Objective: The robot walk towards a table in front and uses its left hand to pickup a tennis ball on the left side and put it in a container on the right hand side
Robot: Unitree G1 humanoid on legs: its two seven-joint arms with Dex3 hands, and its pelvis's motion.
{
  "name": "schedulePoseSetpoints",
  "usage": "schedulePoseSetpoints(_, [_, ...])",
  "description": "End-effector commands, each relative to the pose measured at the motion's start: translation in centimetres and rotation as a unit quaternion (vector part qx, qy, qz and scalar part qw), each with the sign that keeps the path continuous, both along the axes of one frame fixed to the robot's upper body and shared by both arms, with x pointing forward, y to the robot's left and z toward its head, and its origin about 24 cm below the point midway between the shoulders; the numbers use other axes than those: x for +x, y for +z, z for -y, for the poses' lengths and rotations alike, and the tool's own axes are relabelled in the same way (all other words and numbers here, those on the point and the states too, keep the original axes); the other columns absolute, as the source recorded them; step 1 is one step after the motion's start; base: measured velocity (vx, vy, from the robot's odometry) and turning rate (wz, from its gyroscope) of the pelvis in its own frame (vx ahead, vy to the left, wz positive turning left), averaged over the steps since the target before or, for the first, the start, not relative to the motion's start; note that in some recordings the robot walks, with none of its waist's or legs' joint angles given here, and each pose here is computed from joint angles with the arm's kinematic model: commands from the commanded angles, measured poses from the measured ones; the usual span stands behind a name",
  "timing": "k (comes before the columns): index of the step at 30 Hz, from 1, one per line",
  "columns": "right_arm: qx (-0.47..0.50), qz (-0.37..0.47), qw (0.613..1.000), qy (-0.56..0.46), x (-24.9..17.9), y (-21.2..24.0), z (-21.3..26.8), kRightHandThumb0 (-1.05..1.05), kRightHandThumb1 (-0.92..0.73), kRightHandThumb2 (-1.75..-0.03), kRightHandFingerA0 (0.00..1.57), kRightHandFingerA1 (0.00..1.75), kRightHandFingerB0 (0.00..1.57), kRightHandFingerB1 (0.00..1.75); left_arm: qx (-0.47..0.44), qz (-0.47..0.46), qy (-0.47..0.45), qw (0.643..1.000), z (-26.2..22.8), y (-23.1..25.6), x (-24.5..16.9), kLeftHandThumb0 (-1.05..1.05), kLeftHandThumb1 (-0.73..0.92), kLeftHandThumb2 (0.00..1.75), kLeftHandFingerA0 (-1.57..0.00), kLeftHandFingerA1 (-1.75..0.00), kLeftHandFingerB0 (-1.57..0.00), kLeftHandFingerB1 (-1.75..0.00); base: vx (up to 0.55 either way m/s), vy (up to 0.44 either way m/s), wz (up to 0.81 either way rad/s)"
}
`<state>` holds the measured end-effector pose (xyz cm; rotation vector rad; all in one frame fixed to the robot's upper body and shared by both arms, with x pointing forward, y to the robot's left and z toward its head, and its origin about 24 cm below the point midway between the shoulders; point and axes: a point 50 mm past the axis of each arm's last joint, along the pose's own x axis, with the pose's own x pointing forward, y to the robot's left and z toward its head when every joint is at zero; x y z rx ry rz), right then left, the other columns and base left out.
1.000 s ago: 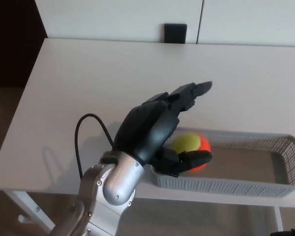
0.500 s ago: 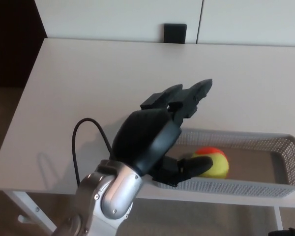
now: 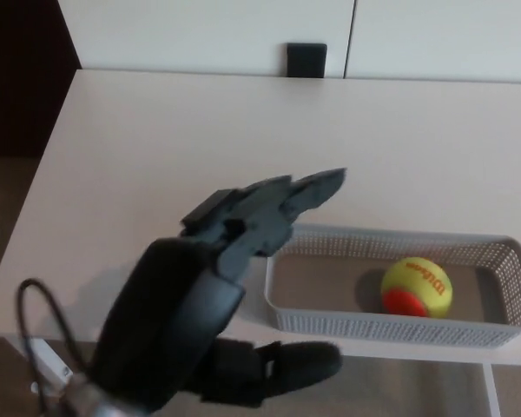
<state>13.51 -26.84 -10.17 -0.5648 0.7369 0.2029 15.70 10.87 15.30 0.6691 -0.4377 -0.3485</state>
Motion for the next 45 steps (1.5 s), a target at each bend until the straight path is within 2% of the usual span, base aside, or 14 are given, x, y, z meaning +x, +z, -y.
schedulePoseSetpoints(1, [-0.009,-0.027,1.0,-0.003,-1.5,-0.5,0.9,0.07,-0.7,-0.6,0.42,0.56,0.35,0.46,-0.075,-0.021,-0.122,0.989,-4.6,2.5,-6.7,-0.77,0.47,0.56,-0.43,-0.38,-0.45,-0.35,0.0,0.0,0.0])
schedulePoseSetpoints(5, [-0.009,-0.038,0.999,-0.007,-2.1,-0.9,0.6,0.07,-0.7,-0.6,0.43,0.56,0.34,0.46,-0.056,-0.07,-0.102,0.991,-5.8,2.2,-7.8,-0.78,0.47,0.56,-0.44,-0.39,-0.47,-0.36,0.0,0.0,0.0])
schedulePoseSetpoints(6, [-0.008,-0.036,0.999,-0.01,-2.3,-1.0,0.7,0.09,-0.71,-0.6,0.46,0.62,0.34,0.48,-0.047,-0.107,-0.087,0.989,-6.7,1.2,-8.4,-0.82,0.37,0.8,-0.48,-0.49,-0.47,-0.45,0.0,0.0,0.0])
schedulePoseSetpoints(8, [-0.005,-0.035,0.999,-0.016,-2.7,-1.1,0.8,0.1,-0.72,-0.6,0.44,0.61,0.34,0.48,-0.024,-0.185,-0.059,0.981,-8.7,-1.0,-9.9,-0.83,0.49,0.58,-0.54,-0.43,-0.54,-0.39,0.0,0.0,0.0])
schedulePoseSetpoints(11, [-0.002,-0.036,0.999,-0.019,-2.8,-1.1,0.8,0.1,-0.72,-0.6,0.44,0.61,0.34,0.48,-0.013,-0.217,-0.053,0.975,-9.6,-2.0,-10.5,-0.83,0.49,0.58,-0.54,-0.43,-0.54,-0.39,0.0,0.0,0.0])
schedulePoseSetpoints(15, [-0.011,-0.042,0.999,-0.014,-3.2,-1.4,0.6,0.1,-0.71,-0.6,0.45,0.6,0.35,0.47,0.082,-0.369,-0.013,0.926,-13.1,-7.4,-12.1,-0.75,0.47,0.54,-0.58,-0.48,-0.53,-0.4,0.0,0.0,0.0])
schedulePoseSetpoints(18, [-0.011,-0.041,0.999,-0.014,-3.2,-1.4,0.6,0.1,-0.71,-0.6,0.45,0.6,0.35,0.47,0.081,-0.367,-0.017,0.926,-13.2,-7.4,-12.2,-0.75,0.47,0.54,-0.58,-0.48,-0.53,-0.4,0.0,0.0,0.0])
schedulePoseSetpoints(21, [-0.012,-0.04,0.999,-0.018,-3.0,-1.3,0.8,0.09,-0.72,-0.6,0.44,0.58,0.35,0.46,0.184,-0.466,0.07,0.863,-16.6,-14.1,-11.5,-0.7,0.53,0.57,-0.49,-0.47,-0.47,-0.4,0.0,0.0,0.0])
schedulePoseSetpoints(22, [-0.015,-0.038,0.999,-0.016,-2.8,-1.3,0.8,0.1,-0.72,-0.61,0.46,0.6,0.35,0.47,0.197,-0.483,0.092,0.848,-17.3,-15.6,-10.9,-0.64,0.4,0.82,-0.43,-0.57,-0.38,-0.51,0.0,0.0,0.0])
schedulePoseSetpoints(23, [-0.017,-0.037,0.999,-0.014,-2.7,-1.2,0.9,0.1,-0.72,-0.61,0.46,0.6,0.35,0.47,0.196,-0.494,0.107,0.84,-17.7,-16.7,-10.6,-0.64,0.4,0.82,-0.43,-0.57,-0.38,-0.51,0.0,0.0,0.0])
schedulePoseSetpoints(31, [-0.011,-0.038,0.999,-0.031,-3.2,-1.3,1.3,0.08,-0.71,-0.6,0.45,0.59,0.35,0.47,0.157,-0.533,0.195,0.808,-19.4,-21.5,-9.0,-0.72,0.44,0.84,-0.3,-0.53,-0.33,-0.51,0.0,0.0,0.0])
schedulePoseSetpoints(32, [-0.012,-0.039,0.999,-0.032,-3.2,-1.3,1.3,0.08,-0.71,-0.6,0.44,0.58,0.35,0.46,0.139,-0.532,0.225,0.805,-19.5,-22.1,-8.8,-0.68,0.58,0.56,-0.29,-0.41,-0.31,-0.37,0.0,0.0,0.0])
schedulePoseSetpoints(36, [-0.014,-0.036,0.999,-0.031,-2.6,-1.2,1.4,0.09,-0.72,-0.61,0.45,0.57,0.35,0.46,0.101,-0.503,0.317,0.798,-19.5,-24.2,-8.4,-0.57,0.6,0.57,-0.19,-0.4,-0.28,-0.39,0.0,0.0,0.0])
schedulePoseSetpoints(45, [-0.01,-0.02,0.999,-0.028,-1.1,-0.6,1.5,0.08,-0.73,-0.61,0.43,0.56,0.34,0.46,0.133,-0.512,0.329,0.782,-21.0,-24.8,-8.8,-0.69,0.66,0.6,-0.17,-0.42,-0.19,-0.35,0.0,0.0,0.0])
